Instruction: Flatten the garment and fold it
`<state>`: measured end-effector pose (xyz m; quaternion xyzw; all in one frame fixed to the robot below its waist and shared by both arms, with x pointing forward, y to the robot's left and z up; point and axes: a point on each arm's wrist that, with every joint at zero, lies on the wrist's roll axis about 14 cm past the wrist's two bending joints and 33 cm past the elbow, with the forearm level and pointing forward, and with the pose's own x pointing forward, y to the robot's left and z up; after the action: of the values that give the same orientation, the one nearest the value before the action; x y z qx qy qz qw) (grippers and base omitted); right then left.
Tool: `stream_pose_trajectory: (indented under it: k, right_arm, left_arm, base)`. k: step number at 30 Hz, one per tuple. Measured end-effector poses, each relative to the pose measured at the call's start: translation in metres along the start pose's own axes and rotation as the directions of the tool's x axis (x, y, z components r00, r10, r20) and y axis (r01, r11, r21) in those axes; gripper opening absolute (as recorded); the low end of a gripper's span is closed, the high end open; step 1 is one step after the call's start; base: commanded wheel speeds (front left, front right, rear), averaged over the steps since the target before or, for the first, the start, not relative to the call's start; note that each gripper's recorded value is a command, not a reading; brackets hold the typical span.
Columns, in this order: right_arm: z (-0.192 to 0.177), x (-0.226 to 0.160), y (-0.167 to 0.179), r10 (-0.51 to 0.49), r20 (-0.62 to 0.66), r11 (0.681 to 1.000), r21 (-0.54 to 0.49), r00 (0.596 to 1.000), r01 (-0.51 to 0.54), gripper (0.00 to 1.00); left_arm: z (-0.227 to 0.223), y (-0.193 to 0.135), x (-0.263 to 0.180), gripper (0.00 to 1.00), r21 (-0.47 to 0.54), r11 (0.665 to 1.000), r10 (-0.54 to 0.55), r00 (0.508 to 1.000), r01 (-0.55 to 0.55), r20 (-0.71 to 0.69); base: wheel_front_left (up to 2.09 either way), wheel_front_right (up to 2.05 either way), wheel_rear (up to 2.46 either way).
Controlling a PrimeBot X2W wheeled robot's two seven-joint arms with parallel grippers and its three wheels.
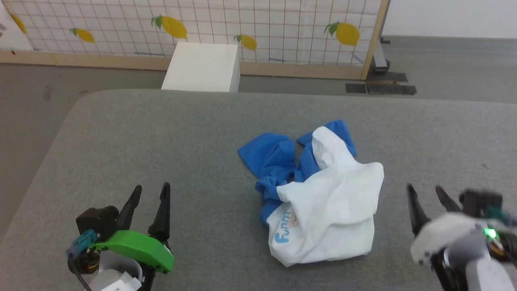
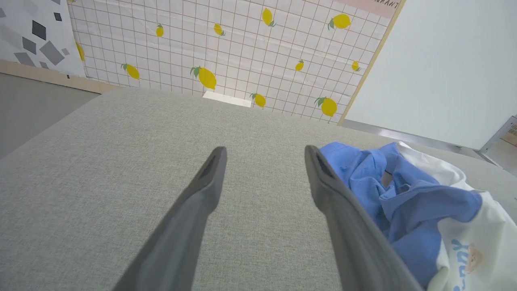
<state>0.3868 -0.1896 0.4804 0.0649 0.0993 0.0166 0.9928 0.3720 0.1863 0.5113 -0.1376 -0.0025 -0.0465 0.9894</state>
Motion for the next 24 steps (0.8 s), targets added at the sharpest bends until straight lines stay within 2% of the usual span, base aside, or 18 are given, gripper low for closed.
stream_pose_trajectory:
  k: [4,7,10,13,16,20,22,24]
  right_arm:
    - [0.003,0.032,0.015,0.03,-0.137,0.998,-0.046,0.99,-0.037,1.0]
    - [-0.003,0.054,0.026,0.039,-0.269,0.994,-0.087,0.962,-0.065,1.0]
    - [-0.021,0.069,0.028,0.011,-0.435,0.986,-0.145,0.901,-0.082,1.0]
    - [-0.037,0.079,0.022,-0.029,-0.546,0.977,-0.193,0.837,-0.092,1.0]
    - [-0.051,0.087,0.02,-0.062,-0.619,0.967,-0.233,0.783,-0.108,1.0]
    - [-0.075,0.092,0.028,-0.057,-0.683,0.962,-0.234,0.728,-0.144,1.0]
    - [-0.085,0.094,0.032,-0.049,-0.7,0.959,-0.233,0.712,-0.164,1.0]
    - [-0.088,0.101,0.037,-0.029,-0.698,0.96,-0.218,0.715,-0.174,1.0]
  left_arm:
    - [-0.001,0.0,0.003,1.0,0.0,1.0,0.004,1.0,-0.004,-0.001]
    - [-0.002,0.002,0.007,1.0,-0.004,1.0,0.012,1.0,-0.012,-0.002]
    - [-0.004,0.003,0.013,1.0,-0.01,1.0,0.016,1.0,-0.016,-0.007]
    - [-0.006,0.004,0.017,1.0,-0.017,1.0,0.022,1.0,-0.022,-0.013]
    - [-0.01,0.011,0.019,1.0,-0.017,0.999,0.045,0.999,-0.045,-0.024]
    - [-0.02,0.022,0.017,1.0,-0.02,0.997,0.076,0.996,-0.077,-0.052]
    - [-0.025,0.027,0.016,1.0,-0.021,0.995,0.093,0.993,-0.095,-0.067]
    - [-0.03,0.031,0.016,1.0,-0.023,0.994,0.103,0.991,-0.105,-0.082]
  base:
    - [0.0,0.0,0.0]
    - [0.0,0.0,0.0]
    - [0.0,0.0,0.0]
    - [0.0,0.0,0.0]
    - [0.0,0.0,0.0]
    - [0.0,0.0,0.0]
    - [0.0,0.0,0.0]
    - [0.0,0.0,0.0]
